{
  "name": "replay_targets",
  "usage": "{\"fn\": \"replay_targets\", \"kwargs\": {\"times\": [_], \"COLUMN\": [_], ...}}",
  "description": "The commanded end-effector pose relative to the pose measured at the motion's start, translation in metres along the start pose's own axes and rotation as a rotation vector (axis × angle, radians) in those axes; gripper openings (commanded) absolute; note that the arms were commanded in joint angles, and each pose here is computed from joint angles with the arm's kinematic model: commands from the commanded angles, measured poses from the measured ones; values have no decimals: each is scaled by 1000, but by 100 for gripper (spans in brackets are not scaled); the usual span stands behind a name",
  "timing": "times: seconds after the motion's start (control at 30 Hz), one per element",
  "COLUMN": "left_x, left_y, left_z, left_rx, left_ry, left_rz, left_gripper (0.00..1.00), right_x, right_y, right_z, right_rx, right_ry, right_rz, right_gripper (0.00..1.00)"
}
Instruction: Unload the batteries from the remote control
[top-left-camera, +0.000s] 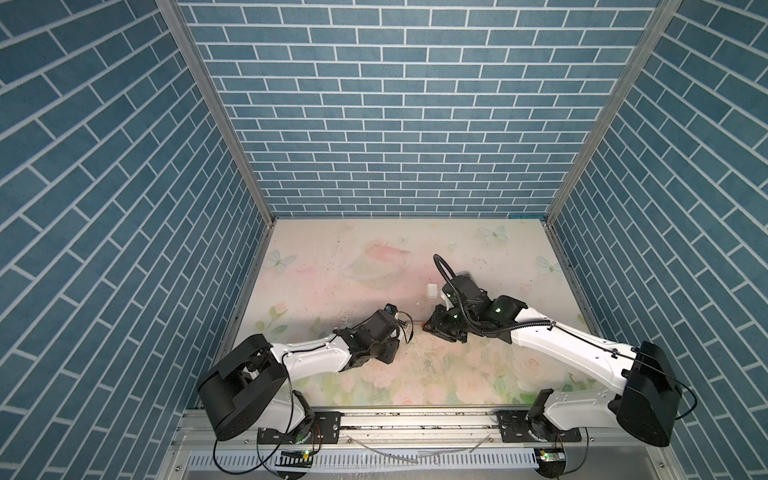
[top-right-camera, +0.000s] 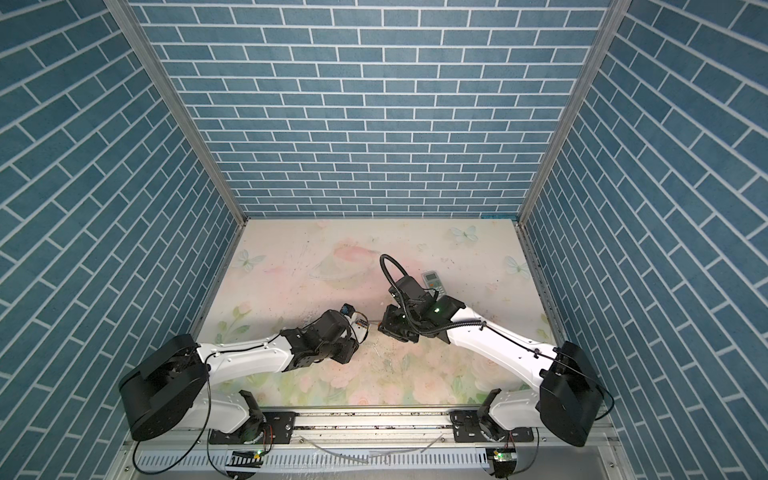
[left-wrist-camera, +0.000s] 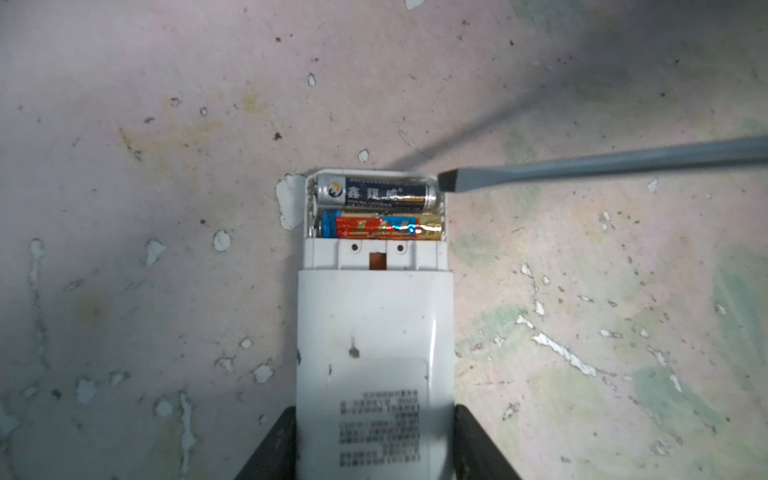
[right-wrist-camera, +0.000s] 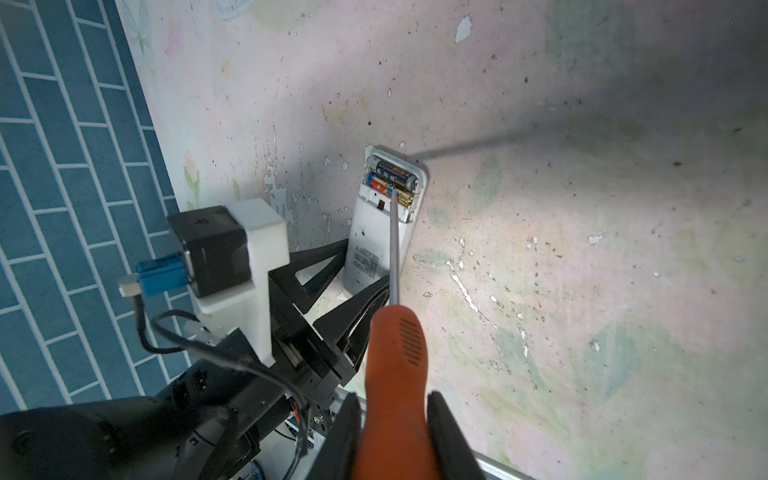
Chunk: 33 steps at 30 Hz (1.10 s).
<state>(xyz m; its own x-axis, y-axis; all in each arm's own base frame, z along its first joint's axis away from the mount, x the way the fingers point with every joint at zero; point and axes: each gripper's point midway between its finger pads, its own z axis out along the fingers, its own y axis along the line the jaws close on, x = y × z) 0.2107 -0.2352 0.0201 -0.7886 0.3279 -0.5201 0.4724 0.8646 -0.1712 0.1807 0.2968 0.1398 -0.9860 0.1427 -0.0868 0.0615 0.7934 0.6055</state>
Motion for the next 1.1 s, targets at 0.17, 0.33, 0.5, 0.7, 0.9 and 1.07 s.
{"fn": "replay_targets", "kwargs": {"times": [0.17,0.33,0.5,0.7,0.9,1.07], "left_x": [55,57,57,58,58,58], "left_y": [2,2,2,3,2,0], "left_z": [9,10,10,10,10,9], "left_rx": [23,22,21,20,24,32], "left_ry": [187,192,193,196,196,196], "left_rz": [8,8,7,8,6,5], "left_gripper": [26,25,25,24,23,23], "right_x": [4,5,6,6,4,4], "right_y": [-19,-22,-26,-29,-30,-30], "right_z": [6,7,7,9,13,16], "right_rx": [64,77,93,105,107,107], "right_ry": [-1,1,4,7,4,10], "right_rz": [45,46,43,43,41,42], "right_gripper": [0,0,0,0,0,0]}}
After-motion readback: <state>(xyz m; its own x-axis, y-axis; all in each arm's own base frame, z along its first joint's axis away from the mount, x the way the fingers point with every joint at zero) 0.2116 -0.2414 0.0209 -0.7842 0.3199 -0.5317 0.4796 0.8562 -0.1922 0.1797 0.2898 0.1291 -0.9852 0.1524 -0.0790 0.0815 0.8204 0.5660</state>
